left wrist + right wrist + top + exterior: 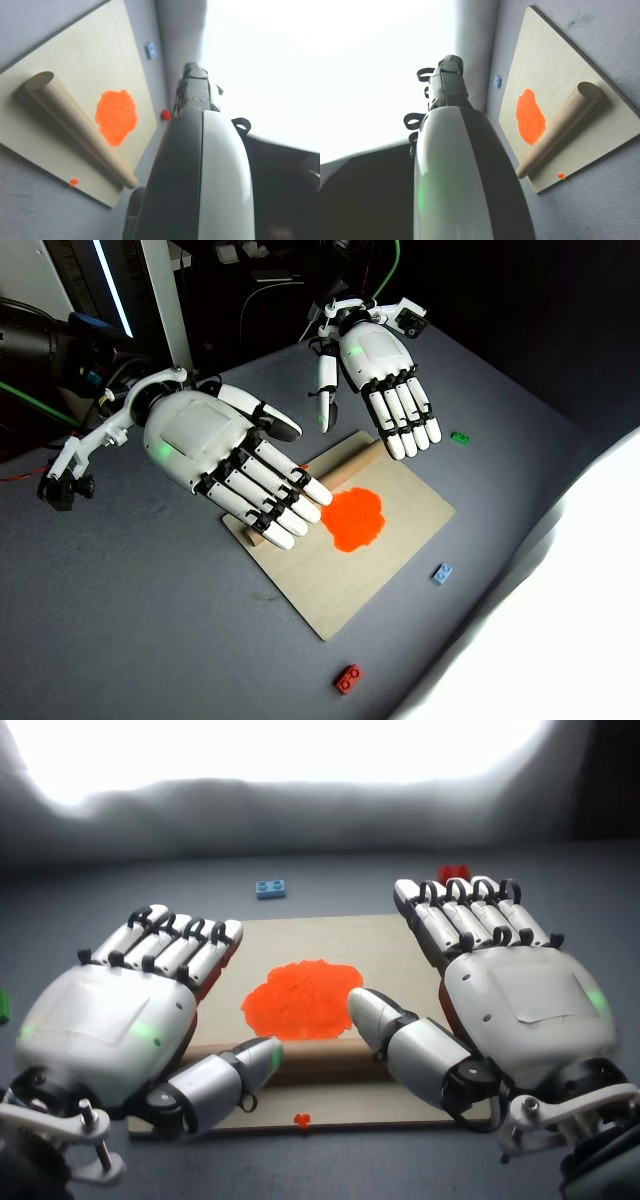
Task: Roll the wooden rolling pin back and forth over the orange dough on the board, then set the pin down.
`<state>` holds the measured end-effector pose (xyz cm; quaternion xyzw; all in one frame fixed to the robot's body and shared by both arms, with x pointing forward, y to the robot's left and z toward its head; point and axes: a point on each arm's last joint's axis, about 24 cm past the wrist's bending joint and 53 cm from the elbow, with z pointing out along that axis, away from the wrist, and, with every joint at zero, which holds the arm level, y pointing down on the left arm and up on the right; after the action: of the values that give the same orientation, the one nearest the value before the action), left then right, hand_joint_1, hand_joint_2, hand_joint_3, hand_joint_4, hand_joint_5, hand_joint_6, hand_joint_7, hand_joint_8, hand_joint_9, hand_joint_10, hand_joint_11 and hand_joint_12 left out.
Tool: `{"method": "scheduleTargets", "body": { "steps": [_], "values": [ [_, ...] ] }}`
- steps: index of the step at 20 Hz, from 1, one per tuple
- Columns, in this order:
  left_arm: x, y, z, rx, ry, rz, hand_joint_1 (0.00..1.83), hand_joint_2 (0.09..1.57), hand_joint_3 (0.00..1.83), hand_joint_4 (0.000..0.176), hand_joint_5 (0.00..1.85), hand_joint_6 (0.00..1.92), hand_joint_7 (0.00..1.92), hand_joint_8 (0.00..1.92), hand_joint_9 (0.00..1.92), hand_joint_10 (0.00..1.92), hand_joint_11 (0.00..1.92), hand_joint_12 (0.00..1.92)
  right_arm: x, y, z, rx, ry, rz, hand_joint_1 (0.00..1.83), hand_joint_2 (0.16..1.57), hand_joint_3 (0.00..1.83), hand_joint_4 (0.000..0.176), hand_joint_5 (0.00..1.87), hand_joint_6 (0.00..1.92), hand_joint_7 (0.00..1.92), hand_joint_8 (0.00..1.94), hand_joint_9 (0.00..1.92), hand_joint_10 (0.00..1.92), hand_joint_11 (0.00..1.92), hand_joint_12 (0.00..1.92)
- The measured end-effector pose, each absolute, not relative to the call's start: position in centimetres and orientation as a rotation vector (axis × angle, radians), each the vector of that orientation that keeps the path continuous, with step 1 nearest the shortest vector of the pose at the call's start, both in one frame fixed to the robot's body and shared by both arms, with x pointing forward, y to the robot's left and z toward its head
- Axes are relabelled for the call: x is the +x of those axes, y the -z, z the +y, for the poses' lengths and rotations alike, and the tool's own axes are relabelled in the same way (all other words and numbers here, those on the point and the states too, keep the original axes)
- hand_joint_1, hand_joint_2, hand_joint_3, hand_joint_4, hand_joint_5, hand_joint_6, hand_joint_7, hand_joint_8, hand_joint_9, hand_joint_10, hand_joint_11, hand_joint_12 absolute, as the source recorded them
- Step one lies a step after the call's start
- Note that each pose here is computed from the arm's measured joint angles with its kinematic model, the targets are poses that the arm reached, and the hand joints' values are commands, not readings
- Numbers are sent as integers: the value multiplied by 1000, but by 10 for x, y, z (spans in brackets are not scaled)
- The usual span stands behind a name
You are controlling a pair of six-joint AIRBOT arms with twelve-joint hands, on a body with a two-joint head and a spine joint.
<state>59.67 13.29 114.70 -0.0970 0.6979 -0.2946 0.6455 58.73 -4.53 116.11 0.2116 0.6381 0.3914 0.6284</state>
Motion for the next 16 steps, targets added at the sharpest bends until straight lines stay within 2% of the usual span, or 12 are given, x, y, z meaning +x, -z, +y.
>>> {"method": "scheduleTargets", "body": {
  "steps": [2, 4, 8, 16],
  "values": [
    [595, -1140, 132, -244, 691, 1589, 0, 1296, 2, 0, 59, 0, 115, 1, 85, 1, 0, 23, 587, -1160, -42, 491, -909, 1460, 0, 1268, 4, 0, 75, 0, 78, 1, 44, 1, 0, 1],
    [592, -1132, 130, -261, 696, 1593, 0, 1304, 5, 0, 8, 0, 57, 0, 28, 0, 0, 0, 586, -1154, -38, 505, -922, 1470, 0, 1329, 29, 0, 49, 0, 51, 0, 15, 0, 0, 0],
    [587, -1118, 120, -240, 696, 1593, 0, 1324, 13, 0, 20, 4, 53, 0, 14, 0, 0, 0, 585, -1143, -29, 501, -936, 1487, 0, 1393, 49, 0, 54, 12, 46, 7, 0, 0, 0, 0],
    [591, -1098, 123, -228, 659, 1585, 0, 1406, 43, 0, 14, 3, 35, 5, 7, 3, 0, 0, 589, -1098, -22, 488, -896, 1564, 0, 1437, 56, 0, 100, 23, 85, 16, 31, 11, 0, 0]
  ]
}}
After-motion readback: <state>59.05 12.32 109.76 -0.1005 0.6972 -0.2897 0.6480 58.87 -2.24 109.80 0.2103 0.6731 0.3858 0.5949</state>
